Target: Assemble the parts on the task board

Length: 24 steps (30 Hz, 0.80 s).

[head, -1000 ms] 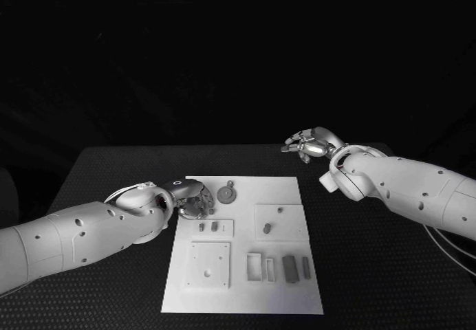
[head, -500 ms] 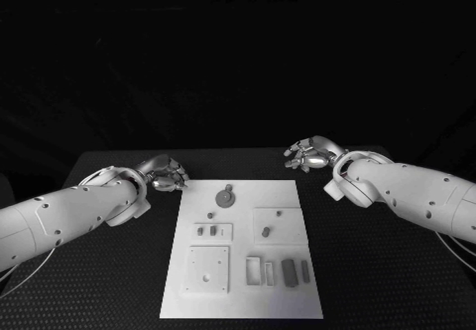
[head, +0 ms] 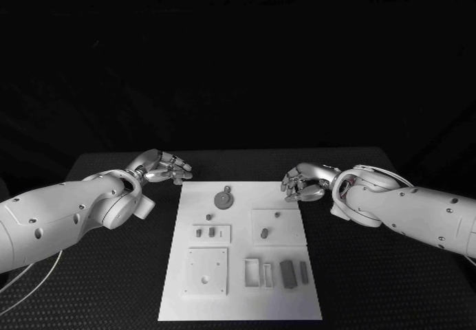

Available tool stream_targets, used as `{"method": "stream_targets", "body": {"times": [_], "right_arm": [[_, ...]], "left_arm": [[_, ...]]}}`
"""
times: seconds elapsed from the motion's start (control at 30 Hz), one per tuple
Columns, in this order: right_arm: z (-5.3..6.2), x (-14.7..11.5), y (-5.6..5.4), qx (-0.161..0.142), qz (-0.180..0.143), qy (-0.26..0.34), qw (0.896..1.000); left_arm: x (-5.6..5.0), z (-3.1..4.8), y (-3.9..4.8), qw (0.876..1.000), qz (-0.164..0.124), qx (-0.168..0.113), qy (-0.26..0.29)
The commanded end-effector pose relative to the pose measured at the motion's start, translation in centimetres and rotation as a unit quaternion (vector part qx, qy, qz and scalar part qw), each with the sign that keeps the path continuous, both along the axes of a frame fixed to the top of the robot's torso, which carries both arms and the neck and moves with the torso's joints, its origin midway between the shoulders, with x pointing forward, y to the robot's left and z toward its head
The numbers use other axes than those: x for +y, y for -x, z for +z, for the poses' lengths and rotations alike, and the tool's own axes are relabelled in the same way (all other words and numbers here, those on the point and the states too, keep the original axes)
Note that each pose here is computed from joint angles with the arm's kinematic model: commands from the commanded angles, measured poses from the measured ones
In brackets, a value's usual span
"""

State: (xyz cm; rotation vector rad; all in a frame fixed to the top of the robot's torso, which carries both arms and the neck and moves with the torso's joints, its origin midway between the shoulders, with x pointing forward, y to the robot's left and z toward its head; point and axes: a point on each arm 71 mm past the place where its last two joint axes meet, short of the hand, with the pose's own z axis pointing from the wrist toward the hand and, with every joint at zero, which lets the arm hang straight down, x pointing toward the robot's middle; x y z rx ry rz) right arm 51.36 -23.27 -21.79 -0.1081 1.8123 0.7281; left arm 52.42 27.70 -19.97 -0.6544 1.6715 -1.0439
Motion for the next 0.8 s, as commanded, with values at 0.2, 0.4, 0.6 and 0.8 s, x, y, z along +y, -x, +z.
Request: {"method": "stream_targets", "body": {"times": [0.2, 0.4, 0.6, 0.8], "right_arm": [[-1.1, 1.7, 1.5, -0.057, 0.056, 0.120, 0.990], [-1.9, 2.9, 2.5, -0.066, 0.072, 0.135, 0.986], [-2.4, 3.8, 2.8, -0.081, 0.079, 0.143, 0.983], [-2.8, 4.4, 2.9, -0.089, 0.082, 0.152, 0.981]], "left_arm": [[-0.9, 0.37, 0.45, 0.991, -0.008, 0.026, 0.127], [-1.2, 0.39, 0.57, 0.991, -0.010, 0.026, 0.128], [-1.4, 0.42, 0.69, 0.991, -0.011, 0.025, 0.130], [-1.3, 0.42, 0.71, 0.991, -0.009, 0.027, 0.134]]}}
